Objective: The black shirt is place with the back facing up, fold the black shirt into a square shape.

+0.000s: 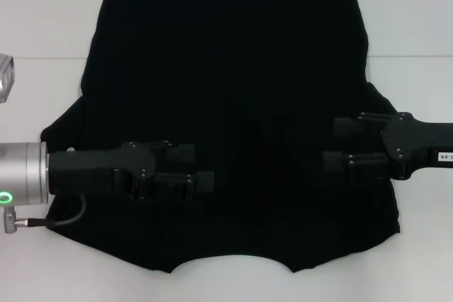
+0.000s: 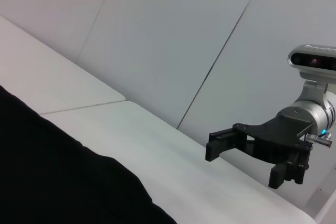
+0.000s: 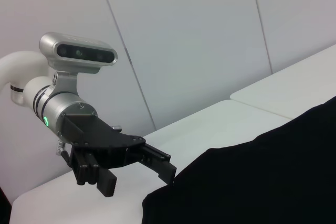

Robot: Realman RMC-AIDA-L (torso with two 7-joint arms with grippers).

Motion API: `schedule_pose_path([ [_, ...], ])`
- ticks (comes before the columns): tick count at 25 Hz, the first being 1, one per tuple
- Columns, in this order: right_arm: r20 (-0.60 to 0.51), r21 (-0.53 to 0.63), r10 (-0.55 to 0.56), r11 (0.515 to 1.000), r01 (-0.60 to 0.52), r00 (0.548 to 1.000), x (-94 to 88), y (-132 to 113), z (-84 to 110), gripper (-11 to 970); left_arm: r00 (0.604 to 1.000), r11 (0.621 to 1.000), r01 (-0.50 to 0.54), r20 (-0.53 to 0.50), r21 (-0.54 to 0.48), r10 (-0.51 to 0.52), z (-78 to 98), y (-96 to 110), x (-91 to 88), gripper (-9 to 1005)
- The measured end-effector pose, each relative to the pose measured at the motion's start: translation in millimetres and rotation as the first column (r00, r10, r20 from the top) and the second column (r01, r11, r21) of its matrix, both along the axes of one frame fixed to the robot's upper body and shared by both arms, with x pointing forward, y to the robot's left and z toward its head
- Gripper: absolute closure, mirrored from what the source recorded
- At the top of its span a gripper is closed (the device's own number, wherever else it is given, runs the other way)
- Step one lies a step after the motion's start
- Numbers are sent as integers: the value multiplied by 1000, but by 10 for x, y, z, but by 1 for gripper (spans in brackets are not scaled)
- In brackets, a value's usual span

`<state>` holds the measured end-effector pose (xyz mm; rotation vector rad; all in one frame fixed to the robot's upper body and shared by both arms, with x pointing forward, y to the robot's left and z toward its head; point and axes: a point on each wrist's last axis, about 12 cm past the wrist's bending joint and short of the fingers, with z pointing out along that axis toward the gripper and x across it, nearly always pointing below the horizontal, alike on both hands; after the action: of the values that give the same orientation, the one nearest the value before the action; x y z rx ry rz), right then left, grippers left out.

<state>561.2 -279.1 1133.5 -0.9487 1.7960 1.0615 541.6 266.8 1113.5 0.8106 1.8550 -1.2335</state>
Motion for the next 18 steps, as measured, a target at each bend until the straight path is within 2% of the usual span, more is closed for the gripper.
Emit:
schedule_pose_path([
  [5, 3, 3, 0, 1000, 0, 1000, 16, 27, 6, 46, 999, 999, -45, 4, -5, 45, -1, 61, 19, 78],
  [9, 3, 14, -2, 1000, 2, 1000, 36, 72, 14, 47, 993, 992, -122, 2, -17, 122, -1, 178, 36, 78],
  [11, 5, 20, 0, 1000, 0, 1000, 48, 117, 12, 47, 981, 981, -195, -21, -11, 195, -16, 272, 64, 78],
  [12, 6, 22, -1, 1000, 1, 1000, 58, 143, 12, 47, 962, 964, -267, -55, 7, 267, -39, 368, 94, 78],
  [15, 5, 29, 5, 1000, -5, 1000, 89, 224, 16, 48, 924, 931, -363, -110, 41, 366, -81, 500, 135, 78],
  [16, 6, 33, 9, 999, -10, 1000, 98, 251, 20, 48, 924, 931, -363, -110, 41, 366, -81, 500, 135, 79],
  [17, 6, 37, 12, 999, -12, 1000, 106, 270, 24, 48, 908, 917, -396, -128, 54, 400, -94, 545, 150, 79],
  [18, 7, 41, 15, 999, -16, 1000, 117, 295, 31, 48, 870, 882, -463, -149, 81, 470, -116, 644, 180, 79],
])
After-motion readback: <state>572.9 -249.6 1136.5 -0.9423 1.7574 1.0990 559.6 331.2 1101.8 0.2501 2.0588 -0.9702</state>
